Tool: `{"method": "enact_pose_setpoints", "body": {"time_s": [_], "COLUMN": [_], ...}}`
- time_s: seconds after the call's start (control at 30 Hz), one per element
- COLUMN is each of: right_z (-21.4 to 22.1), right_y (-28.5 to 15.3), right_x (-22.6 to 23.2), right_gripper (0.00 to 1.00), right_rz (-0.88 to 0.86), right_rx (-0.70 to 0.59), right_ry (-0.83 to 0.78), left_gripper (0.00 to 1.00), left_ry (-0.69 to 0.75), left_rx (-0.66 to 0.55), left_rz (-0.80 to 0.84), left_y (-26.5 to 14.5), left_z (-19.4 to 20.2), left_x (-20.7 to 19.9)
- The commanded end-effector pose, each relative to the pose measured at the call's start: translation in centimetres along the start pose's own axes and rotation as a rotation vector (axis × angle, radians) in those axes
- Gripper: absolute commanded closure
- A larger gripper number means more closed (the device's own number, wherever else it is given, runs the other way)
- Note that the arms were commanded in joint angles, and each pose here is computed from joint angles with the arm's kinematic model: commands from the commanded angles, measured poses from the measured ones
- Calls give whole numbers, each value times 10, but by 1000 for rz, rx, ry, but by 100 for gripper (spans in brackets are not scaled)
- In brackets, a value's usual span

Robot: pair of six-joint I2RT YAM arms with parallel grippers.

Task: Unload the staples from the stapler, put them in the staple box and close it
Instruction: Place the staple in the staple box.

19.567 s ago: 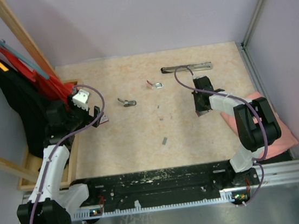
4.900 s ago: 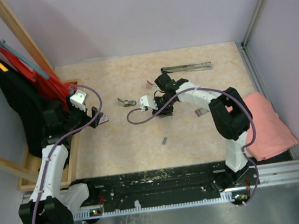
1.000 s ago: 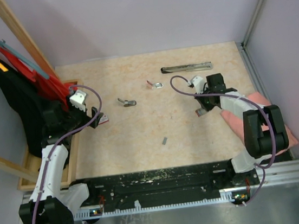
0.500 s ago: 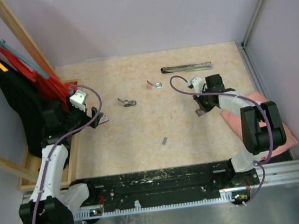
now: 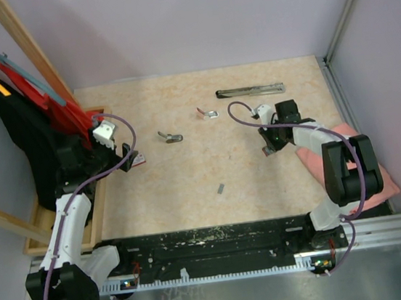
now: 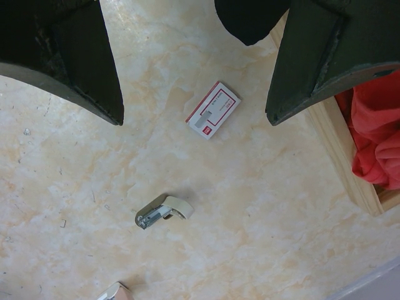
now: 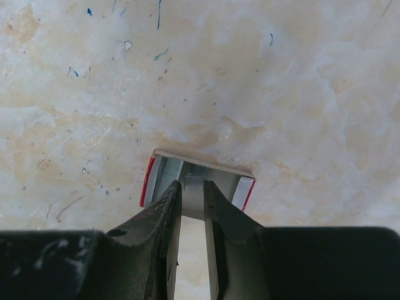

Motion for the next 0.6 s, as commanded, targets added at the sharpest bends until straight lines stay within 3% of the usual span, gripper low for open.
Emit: {"method": "enact_pose_setpoints", "body": {"time_s": [0.0, 0.37, 0.57], "right_z": [-3, -13, -35], "right_y": [-1, -9, -28], "right_x": [3, 3, 6], "right_gripper": [78, 76, 69], "right_rz": [-23, -18, -31], "right_rx": [-14, -44, -101], "right_ry": [13, 8, -28], "left_gripper": [1, 1, 1], "left_ry": [11, 10, 10], "left_rx": [-21, -20, -22], "left_rz": [3, 3, 2], "left_y": [-3, -3, -3], "left_z": [-9, -9, -9], "left_x": [3, 3, 3]}}
Point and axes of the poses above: each gripper's point midway between its finger pads, its own y axis out along the fingers, its own x axis along the line the jaws close on, z = x × y, the point moved 1 cm from there along -y, back along the fingers, and after that the axes turned 13 degrees about y, right-handed, at the moved point
